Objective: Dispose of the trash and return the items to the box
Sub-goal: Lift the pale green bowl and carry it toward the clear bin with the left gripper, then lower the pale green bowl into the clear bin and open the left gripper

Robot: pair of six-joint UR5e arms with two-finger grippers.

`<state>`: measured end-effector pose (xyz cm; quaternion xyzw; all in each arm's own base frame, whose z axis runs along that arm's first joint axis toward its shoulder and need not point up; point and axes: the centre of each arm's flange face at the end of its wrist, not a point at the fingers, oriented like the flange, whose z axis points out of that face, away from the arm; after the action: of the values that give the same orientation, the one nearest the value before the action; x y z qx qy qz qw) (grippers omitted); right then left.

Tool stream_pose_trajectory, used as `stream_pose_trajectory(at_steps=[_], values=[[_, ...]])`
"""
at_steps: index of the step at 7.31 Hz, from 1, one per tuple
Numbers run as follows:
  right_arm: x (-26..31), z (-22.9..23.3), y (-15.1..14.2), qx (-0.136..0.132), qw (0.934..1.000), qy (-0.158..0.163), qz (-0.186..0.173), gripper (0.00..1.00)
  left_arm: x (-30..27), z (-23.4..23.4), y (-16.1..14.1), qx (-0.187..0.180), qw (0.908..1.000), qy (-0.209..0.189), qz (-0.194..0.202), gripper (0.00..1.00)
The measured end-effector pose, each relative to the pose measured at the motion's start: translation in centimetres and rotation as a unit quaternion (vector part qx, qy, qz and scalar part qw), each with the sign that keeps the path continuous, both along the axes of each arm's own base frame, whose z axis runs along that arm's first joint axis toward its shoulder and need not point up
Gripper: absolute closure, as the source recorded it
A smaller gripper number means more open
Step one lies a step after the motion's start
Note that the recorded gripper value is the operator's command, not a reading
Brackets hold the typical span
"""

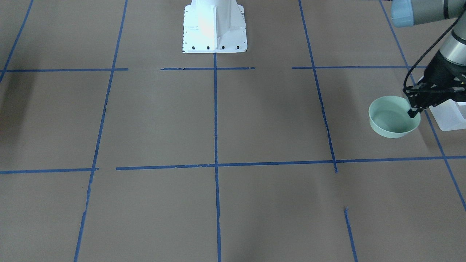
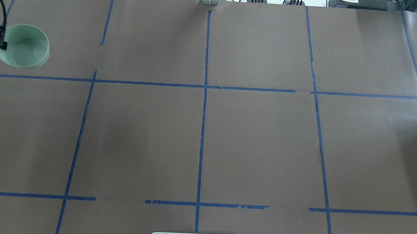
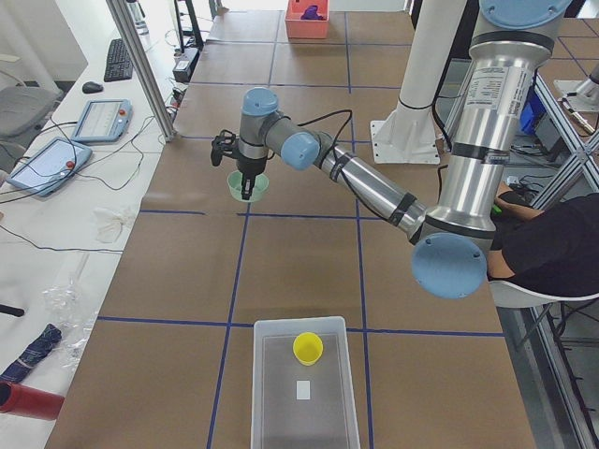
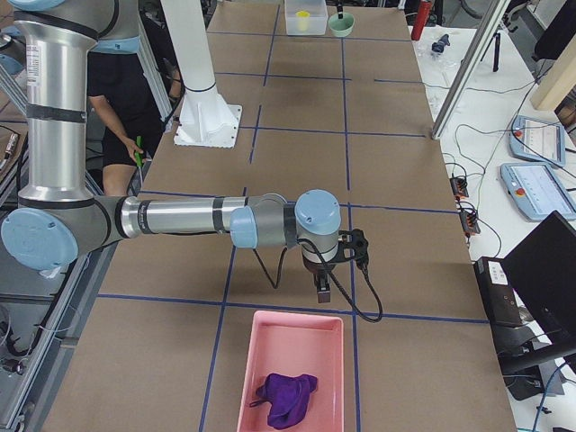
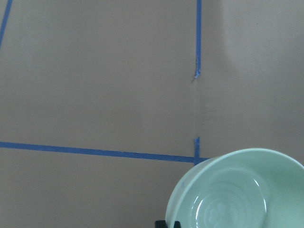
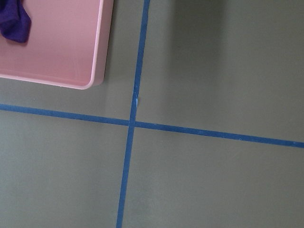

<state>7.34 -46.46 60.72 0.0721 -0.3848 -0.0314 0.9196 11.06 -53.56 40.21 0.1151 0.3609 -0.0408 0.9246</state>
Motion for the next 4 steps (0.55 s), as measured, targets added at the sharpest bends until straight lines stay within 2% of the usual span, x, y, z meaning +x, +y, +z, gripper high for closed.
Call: stream_pose_trajectory(at_steps=[2, 4], values=[[-0.2, 0.2, -1.5, -0.006, 0.9999, -0.016, 0.0, 0.0, -8.5, 6.0, -2.6, 0.013, 0.9993, -0.031, 0.019, 1.0], [-0.4, 0.8, -2.2, -0.013, 0.9992, -0.037, -0.002, 0.0, -17.4, 13.4, -3.4, 0.009, 0.9978, -0.05, 0.041, 1.0]])
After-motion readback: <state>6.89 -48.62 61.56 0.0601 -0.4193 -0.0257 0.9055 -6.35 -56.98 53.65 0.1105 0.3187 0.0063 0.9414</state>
